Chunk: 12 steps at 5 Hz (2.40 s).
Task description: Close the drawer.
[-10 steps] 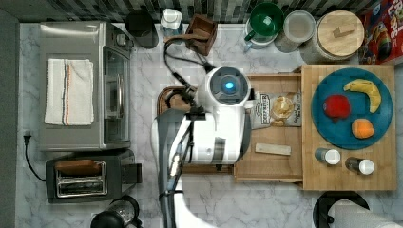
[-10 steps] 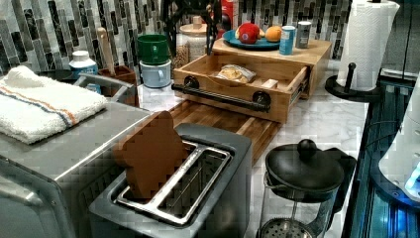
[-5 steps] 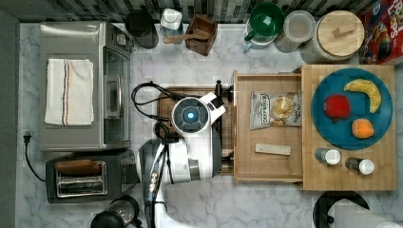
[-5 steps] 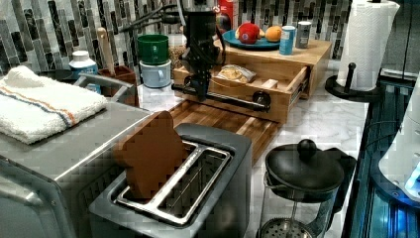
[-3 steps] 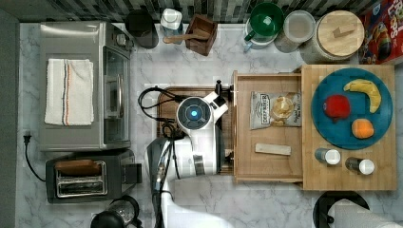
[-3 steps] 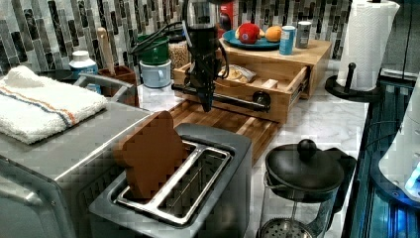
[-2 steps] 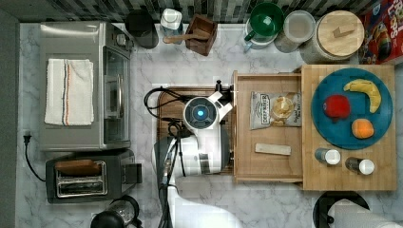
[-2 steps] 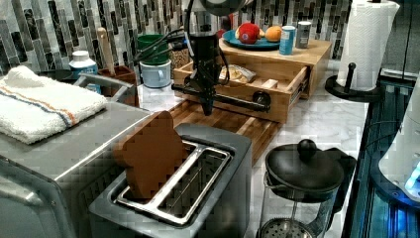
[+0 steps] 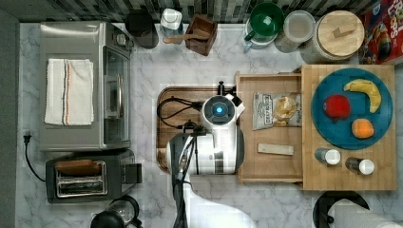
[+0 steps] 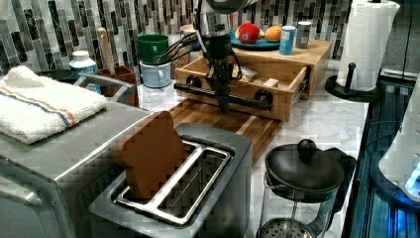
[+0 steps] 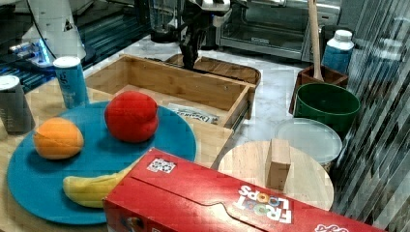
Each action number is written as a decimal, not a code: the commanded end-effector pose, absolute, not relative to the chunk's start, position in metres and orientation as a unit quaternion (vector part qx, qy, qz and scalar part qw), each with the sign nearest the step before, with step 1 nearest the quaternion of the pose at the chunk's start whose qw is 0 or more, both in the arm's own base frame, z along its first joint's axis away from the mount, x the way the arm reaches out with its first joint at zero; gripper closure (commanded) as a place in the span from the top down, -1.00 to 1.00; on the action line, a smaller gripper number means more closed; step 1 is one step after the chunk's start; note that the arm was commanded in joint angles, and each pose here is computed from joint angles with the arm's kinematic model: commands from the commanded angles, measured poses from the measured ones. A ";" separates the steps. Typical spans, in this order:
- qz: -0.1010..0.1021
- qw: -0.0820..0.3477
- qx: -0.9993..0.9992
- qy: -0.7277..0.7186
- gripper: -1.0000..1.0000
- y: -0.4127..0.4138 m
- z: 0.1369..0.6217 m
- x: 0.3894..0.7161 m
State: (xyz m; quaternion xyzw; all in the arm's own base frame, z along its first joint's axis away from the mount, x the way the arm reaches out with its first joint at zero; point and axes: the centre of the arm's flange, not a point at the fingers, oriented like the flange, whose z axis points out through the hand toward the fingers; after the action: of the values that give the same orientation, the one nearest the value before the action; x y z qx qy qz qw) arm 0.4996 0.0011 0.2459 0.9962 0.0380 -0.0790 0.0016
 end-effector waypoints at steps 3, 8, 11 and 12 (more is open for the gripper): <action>0.018 0.036 0.997 0.060 -1.00 -0.190 0.309 0.529; 0.056 0.102 0.991 0.068 -1.00 -0.307 0.327 0.513; 0.060 0.102 0.991 0.057 -1.00 -0.294 0.327 0.511; 0.060 0.102 0.991 0.057 -1.00 -0.294 0.327 0.511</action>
State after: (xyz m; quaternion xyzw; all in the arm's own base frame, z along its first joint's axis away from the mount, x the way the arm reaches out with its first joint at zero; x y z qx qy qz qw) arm 0.5041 -0.2015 0.2658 0.9956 0.0846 -0.0015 0.0396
